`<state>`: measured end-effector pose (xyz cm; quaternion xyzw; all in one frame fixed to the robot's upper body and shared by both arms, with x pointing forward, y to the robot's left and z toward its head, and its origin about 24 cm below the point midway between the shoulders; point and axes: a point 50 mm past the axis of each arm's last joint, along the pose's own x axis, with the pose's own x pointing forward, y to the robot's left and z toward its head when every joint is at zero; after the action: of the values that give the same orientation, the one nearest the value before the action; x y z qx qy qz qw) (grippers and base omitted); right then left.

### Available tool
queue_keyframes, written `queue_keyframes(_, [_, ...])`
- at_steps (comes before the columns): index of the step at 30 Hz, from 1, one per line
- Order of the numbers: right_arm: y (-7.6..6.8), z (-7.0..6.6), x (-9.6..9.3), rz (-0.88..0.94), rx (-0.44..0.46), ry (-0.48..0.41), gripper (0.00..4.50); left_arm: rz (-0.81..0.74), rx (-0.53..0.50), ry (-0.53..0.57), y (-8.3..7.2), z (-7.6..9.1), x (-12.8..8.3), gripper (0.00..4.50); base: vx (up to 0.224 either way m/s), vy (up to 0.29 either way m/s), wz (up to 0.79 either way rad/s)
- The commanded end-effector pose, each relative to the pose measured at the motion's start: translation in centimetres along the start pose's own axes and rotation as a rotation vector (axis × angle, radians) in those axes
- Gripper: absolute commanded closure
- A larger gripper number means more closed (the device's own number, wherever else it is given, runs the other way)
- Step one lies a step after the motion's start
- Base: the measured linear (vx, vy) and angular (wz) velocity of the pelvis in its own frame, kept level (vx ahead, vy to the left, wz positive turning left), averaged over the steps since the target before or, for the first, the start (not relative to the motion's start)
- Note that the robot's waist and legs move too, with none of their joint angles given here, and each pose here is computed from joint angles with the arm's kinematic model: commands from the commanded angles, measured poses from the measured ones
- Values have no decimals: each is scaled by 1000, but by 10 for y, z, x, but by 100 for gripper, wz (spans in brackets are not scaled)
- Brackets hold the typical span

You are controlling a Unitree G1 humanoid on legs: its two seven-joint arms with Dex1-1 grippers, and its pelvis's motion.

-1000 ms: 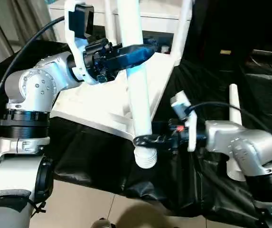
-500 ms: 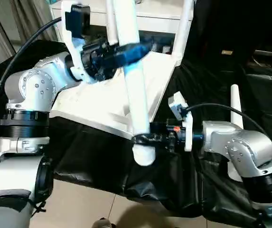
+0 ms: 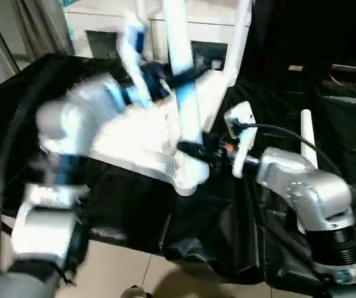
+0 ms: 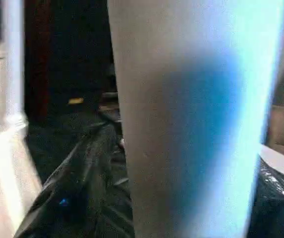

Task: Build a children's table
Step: Pick table leg

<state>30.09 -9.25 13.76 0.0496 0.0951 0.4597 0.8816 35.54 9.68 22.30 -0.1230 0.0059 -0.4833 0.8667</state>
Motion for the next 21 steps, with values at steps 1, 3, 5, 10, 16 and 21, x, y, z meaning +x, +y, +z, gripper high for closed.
queue_keyframes(1, [4,8,2,-24,-51,-42,260,88,43,2,0,2,2,128,0,0,0])
queue_keyframes(3, [4,8,4,-41,-51,-47,260,156,60,-13,2,0,4,128,0,0,0])
queue_keyframes(5, [4,8,5,-48,-51,-49,260,192,57,-32,3,1,4,158,0,0,0])
queue_keyframes(10, [3,7,6,-71,-53,-52,262,250,62,-65,7,6,2,180,0,0,0])
queue_keyframes(16, [0,8,8,-102,-64,-58,262,135,-47,-142,-3,13,1,227,0,0,0])
queue_keyframes(21, [-1,9,8,-114,-69,-60,263,56,-93,-164,-9,15,1,257,0,0,0])
